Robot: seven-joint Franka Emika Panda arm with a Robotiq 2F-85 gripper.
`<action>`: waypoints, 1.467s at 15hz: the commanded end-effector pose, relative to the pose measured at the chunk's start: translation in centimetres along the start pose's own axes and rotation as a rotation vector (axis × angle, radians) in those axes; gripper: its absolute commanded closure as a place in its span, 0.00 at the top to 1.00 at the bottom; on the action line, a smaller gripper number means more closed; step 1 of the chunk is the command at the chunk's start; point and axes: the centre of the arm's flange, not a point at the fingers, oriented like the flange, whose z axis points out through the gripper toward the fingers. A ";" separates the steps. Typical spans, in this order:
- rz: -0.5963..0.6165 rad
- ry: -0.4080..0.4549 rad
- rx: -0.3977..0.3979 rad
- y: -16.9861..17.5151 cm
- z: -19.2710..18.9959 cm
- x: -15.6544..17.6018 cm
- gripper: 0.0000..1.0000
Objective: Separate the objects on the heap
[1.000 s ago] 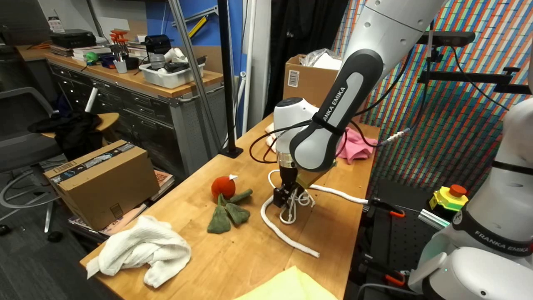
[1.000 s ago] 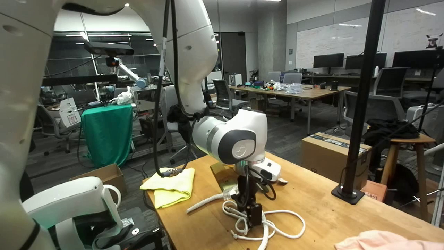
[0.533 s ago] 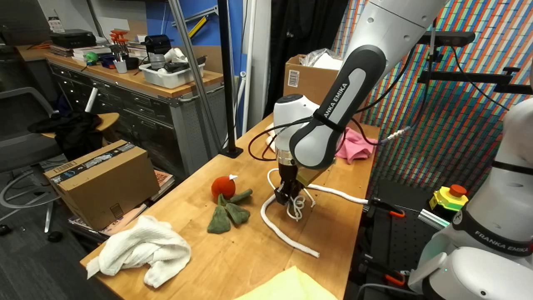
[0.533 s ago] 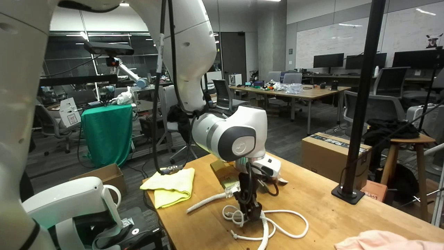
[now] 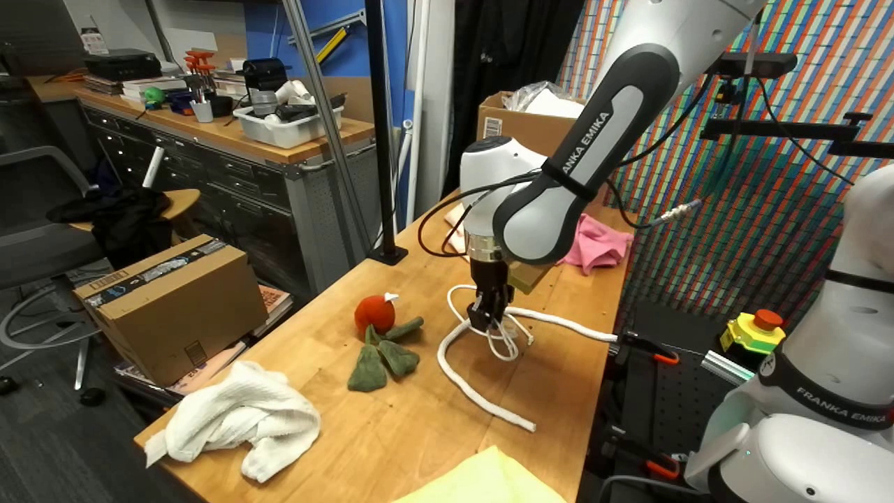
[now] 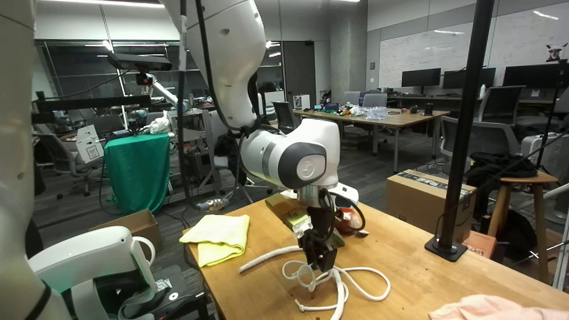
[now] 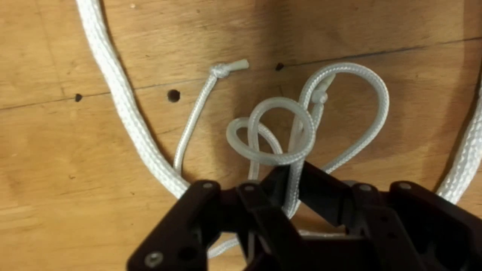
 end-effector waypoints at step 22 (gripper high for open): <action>0.159 0.687 0.047 7.2 -29.8 -0.1 0.05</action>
